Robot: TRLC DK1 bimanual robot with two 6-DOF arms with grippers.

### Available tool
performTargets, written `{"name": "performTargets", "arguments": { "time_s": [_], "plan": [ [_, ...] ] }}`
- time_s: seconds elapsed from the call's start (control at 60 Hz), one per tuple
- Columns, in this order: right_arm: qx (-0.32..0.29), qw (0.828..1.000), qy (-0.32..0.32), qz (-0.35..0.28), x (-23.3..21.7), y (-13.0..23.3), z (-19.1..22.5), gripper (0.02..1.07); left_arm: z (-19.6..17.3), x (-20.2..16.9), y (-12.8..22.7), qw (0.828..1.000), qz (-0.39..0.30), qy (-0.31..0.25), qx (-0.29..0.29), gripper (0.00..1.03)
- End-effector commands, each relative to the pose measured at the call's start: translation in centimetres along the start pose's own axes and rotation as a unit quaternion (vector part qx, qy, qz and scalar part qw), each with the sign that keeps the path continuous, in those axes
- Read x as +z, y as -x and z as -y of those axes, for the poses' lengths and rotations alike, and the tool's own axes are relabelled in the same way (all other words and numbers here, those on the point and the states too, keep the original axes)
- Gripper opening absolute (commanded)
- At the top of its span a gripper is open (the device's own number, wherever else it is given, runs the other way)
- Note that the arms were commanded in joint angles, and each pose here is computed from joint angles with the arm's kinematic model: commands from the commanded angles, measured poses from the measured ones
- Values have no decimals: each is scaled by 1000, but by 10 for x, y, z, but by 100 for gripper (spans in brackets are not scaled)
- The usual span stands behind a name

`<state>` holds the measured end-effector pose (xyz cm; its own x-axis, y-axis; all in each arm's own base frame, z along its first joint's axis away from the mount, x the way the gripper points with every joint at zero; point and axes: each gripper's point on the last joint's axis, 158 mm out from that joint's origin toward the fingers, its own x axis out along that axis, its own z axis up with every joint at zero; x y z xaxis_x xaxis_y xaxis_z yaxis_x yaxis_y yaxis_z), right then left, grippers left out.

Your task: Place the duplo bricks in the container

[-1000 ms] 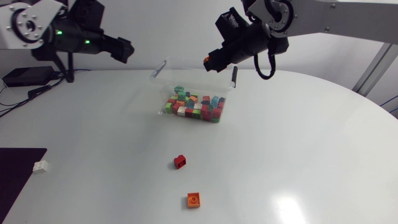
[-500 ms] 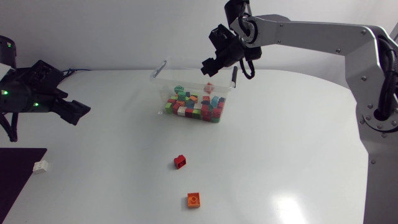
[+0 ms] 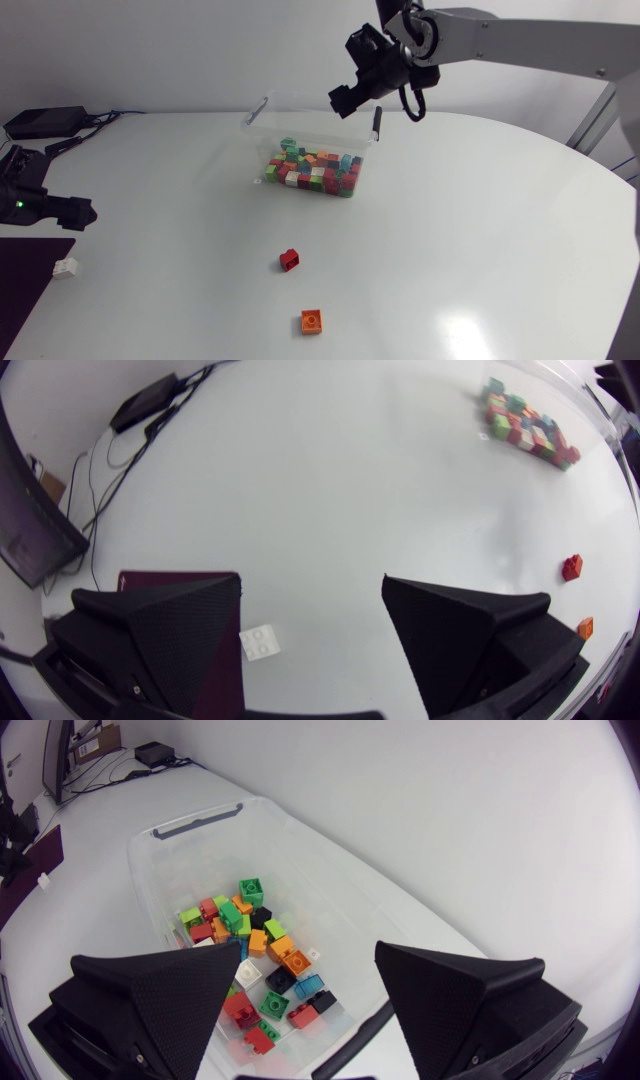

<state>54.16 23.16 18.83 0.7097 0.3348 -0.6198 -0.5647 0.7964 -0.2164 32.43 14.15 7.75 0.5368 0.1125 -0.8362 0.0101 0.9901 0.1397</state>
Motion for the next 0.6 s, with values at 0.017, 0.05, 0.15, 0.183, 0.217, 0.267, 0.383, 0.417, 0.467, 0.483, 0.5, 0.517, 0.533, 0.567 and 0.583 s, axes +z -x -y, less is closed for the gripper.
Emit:
{"name": "performTargets", "arguments": {
  "time_s": [0.017, 0.05, 0.15, 0.183, 0.217, 0.267, 0.383, 0.417, 0.467, 0.483, 0.5, 0.517, 0.533, 0.567, 0.583],
  "plan": [
    [-7, 1000, -17, 4, 9, 27, -9, 100, -14, -32, -20, 996, -43, 78, 5, 98],
    [-11, 1000, -25, 2, 10, 31, -10, 100, -20, -41, -25, 994, -53, 99, 10, 98],
    [-13, 999, -48, 0, 8, 39, -14, 99, -29, -58, -35, 990, -69, 123, 13, 98],
    [-13, 999, -51, -7, 5, 39, -15, 99, -28, -63, -38, 989, -76, 130, 11, 98],
    [-9, 999, -48, -14, 2, 38, -21, 99, -27, -67, -42, 988, -78, 136, 10, 98],
    [-3, 998, -48, -28, -6, 36, -29, 99, -27, -71, -46, 986, -78, 147, 12, 98],
    [15, 996, -59, -59, -26, 35, -53, 99, -27, -86, -55, 981, -92, 172, 10, 98],
    [18, 996, -58, -60, -28, 37, -57, 99, -30, -89, -55, 980, -90, 179, 15, 98],
    [22, 996, -56, -65, -32, 38, -63, 99, -35, -91, -55, 978, -87, 188, 22, 98],
    [24, 996, -56, -67, -34, 39, -66, 99, -36, -93, -56, 978, -87, 190, 22, 98],
    [25, 996, -55, -69, -36, 39, -68, 99, -36, -95, -56, 977, -90, 190, 23, 98],
    [27, 996, -55, -71, -37, 39, -70, 99, -36, -97, -57, 977, -93, 192, 23, 97],
    [28, 995, -54, -74, -40, 39, -73, 99, -36, -98, -57, 977, -93, 192, 23, 97],
    [31, 995, -52, -80, -45, 37, -78, 99, -38, -101, -60, 976, -94, 194, 28, 97],
    [33, 995, -51, -81, -46, 37, -80, 99, -39, -101, -61, 976, -95, 193, 30, 97]
  ]
}}
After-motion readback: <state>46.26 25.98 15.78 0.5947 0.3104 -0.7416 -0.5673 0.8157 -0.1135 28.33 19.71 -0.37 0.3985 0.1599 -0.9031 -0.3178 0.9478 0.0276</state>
